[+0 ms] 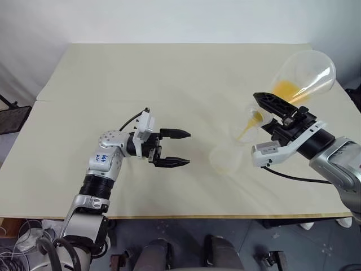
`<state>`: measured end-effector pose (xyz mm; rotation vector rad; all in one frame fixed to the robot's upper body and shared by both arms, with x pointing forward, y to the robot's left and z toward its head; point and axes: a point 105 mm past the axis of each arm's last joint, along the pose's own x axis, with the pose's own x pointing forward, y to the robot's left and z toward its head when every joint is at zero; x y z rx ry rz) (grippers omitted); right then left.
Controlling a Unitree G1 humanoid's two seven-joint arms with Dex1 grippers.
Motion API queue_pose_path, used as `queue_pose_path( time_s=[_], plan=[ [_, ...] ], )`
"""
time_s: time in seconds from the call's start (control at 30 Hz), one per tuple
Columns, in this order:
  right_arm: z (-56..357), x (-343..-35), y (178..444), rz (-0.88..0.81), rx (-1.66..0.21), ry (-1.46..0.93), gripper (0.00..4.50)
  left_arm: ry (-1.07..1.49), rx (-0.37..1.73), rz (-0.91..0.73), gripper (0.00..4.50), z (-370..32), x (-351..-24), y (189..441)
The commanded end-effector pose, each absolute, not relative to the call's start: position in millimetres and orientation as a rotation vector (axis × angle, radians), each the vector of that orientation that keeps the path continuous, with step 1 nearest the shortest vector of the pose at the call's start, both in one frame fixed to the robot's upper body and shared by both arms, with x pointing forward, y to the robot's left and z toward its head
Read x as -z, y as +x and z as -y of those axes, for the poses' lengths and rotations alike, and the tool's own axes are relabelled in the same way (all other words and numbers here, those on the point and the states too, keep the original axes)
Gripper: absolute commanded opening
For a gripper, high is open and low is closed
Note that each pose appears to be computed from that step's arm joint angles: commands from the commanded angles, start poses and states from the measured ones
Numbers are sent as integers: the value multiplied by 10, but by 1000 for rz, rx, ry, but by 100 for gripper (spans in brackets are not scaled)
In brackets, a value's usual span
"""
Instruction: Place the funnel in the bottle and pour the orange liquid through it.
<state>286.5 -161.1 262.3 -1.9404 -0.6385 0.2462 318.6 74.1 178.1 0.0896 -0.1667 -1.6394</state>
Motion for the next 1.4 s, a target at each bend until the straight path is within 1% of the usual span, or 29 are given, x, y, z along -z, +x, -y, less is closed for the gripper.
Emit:
queue_pose_path(
  time_s=[0.03, 0.37, 1.4],
  plan=[
    [1618, -2818, 2805, 701, -170, -1976, 280, 118, 1655, 214, 450, -714, -1919, 3185],
    [1630, -2831, 2808, 703, -168, -1993, 280, 130, 1620, 272, 450, -712, -2020, 3223],
    [1607, -2858, 2829, 736, -160, -2041, 280, 128, 1626, 266, 450, -696, -2017, 3212]
  ],
)
